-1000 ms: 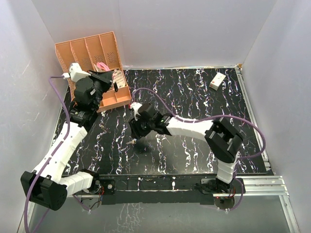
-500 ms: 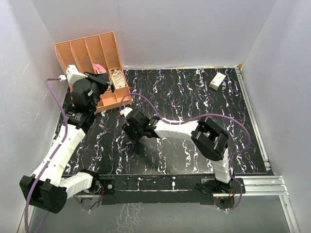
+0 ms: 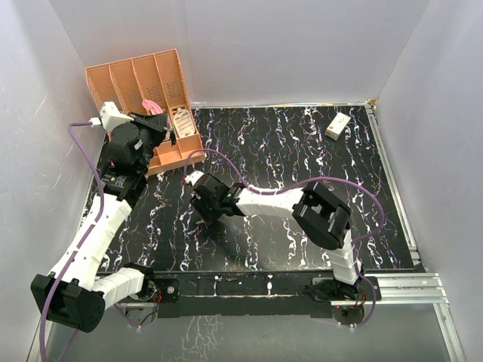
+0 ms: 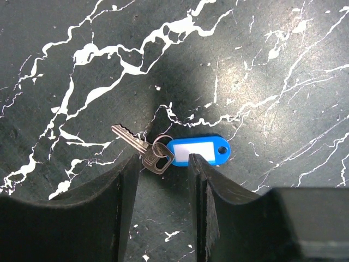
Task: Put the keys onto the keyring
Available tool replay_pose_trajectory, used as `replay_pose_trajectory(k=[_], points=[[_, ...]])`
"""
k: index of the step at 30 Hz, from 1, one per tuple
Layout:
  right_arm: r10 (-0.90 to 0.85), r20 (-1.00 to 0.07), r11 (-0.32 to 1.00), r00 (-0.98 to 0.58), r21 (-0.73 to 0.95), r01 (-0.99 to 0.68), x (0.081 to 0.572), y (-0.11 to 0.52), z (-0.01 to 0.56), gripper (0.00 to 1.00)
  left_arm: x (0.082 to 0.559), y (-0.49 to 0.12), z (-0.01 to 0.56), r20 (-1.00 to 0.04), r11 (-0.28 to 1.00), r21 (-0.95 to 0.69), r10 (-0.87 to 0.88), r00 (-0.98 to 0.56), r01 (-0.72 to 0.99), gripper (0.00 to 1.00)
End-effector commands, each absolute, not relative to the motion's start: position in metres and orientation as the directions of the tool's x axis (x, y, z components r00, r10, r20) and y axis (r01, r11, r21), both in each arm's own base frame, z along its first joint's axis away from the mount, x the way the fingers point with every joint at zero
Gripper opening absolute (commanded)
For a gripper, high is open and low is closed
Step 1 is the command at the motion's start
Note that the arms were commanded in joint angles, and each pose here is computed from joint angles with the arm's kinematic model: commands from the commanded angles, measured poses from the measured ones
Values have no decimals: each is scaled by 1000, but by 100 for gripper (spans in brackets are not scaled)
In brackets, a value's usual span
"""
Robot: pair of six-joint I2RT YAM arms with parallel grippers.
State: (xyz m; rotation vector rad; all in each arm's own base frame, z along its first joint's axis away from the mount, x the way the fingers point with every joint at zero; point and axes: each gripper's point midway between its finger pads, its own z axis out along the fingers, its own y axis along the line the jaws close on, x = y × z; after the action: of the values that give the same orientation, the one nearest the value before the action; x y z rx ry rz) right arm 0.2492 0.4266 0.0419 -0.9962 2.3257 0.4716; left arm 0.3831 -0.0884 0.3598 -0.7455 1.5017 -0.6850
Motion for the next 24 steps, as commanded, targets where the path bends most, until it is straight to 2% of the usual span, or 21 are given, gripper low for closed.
replay_pose_trajectory(k=[1, 16, 20, 24], points=[[-520, -662, 658, -540, 94, -747, 258, 444, 57, 39, 375, -85, 368, -603, 603, -797, -797, -16, -29, 0], [-538, -643, 668, -545, 68, -741, 261, 445, 43, 37, 374, -80, 371, -601, 601, -799, -799, -8, -29, 0], [-542, -634, 676, -552, 60, -734, 261, 442, 40, 31, 374, -79, 369, -599, 599, -800, -800, -10, -31, 0], [-542, -627, 685, -560, 56, -726, 260, 438, 38, 20, 374, -79, 367, -597, 597, -801, -802, -12, -35, 0]])
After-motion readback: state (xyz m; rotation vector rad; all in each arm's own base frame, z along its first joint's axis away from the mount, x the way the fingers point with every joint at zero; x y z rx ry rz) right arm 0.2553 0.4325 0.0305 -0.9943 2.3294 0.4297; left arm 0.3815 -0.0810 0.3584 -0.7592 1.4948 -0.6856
